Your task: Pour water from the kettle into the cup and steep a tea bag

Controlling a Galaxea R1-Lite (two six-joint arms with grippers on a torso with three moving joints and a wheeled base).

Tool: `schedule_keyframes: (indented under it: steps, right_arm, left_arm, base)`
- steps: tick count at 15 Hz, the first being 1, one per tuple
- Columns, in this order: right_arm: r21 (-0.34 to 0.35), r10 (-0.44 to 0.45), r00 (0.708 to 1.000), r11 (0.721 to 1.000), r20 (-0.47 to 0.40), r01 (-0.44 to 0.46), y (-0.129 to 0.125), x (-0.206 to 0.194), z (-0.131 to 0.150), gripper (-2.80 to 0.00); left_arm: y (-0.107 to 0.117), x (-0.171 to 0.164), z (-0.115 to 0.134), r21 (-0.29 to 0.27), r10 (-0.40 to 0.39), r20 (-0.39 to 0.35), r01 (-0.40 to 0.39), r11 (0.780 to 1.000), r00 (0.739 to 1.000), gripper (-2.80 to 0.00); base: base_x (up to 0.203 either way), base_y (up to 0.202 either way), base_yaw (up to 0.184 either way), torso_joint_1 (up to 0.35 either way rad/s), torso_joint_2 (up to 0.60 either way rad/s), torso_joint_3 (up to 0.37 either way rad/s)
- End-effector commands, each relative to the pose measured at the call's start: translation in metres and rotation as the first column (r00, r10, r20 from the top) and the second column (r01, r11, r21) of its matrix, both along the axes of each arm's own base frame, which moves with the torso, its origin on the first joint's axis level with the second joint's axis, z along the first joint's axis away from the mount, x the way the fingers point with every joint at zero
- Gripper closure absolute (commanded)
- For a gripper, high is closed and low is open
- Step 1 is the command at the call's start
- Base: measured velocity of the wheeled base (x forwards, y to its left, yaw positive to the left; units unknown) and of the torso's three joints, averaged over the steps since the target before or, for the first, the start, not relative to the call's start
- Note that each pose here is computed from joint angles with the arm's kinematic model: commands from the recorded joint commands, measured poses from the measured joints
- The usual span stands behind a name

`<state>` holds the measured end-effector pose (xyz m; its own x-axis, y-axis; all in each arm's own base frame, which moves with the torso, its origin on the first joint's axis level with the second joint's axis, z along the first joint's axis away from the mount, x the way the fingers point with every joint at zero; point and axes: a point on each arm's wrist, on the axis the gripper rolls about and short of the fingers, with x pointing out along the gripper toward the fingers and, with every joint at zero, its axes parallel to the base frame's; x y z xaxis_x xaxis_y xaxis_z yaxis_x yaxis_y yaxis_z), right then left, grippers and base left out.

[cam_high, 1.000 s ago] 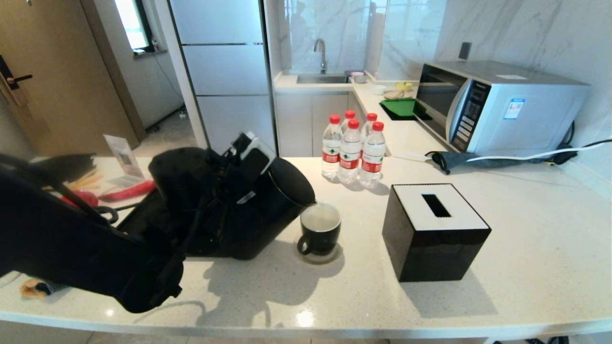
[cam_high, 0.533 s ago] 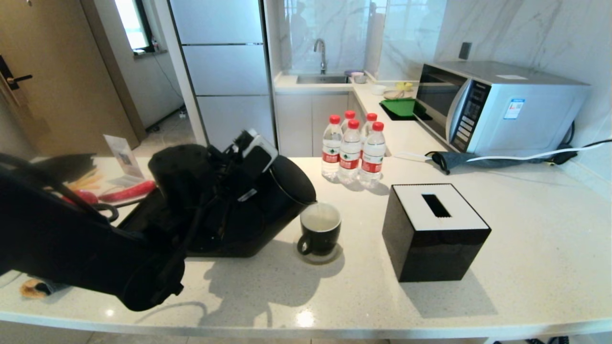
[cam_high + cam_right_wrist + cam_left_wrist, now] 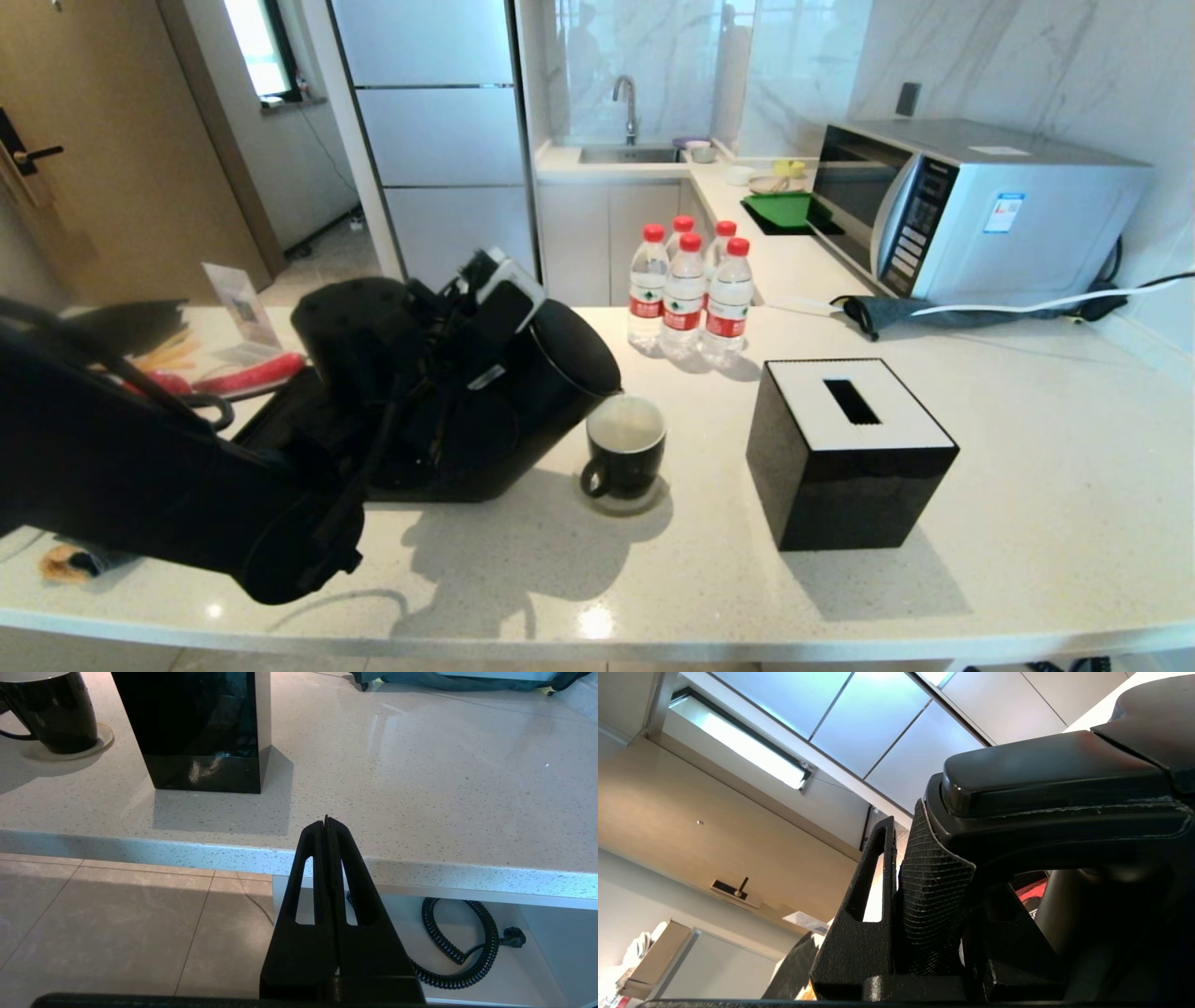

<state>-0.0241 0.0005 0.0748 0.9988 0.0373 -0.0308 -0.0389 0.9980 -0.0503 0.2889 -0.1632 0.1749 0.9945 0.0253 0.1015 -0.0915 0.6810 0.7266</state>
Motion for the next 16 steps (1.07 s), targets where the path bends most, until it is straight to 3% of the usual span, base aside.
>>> schedule_keyframes:
  steps: [1, 16]
  right_arm:
    - [-0.001, 0.001, 1.000, 1.000, -0.001, -0.001, 0.0000, 0.0001, 0.0000, 0.00]
    - [-0.001, 0.001, 1.000, 1.000, -0.001, -0.001, 0.0000, 0.0001, 0.0000, 0.00]
  left_arm:
    - [0.0003, -0.0002, 0.0010, 0.001, 0.004, 0.006, -0.004, 1.000, 1.000, 0.00]
    - [0.0006, -0.0019, -0.0012, 0.048, 0.006, -0.001, -0.006, 0.999, 1.000, 0.00]
  base:
    - [0.000, 0.000, 0.000, 0.000, 0.00, 0.000]
    - [0.000, 0.000, 0.000, 0.000, 0.00, 0.000]
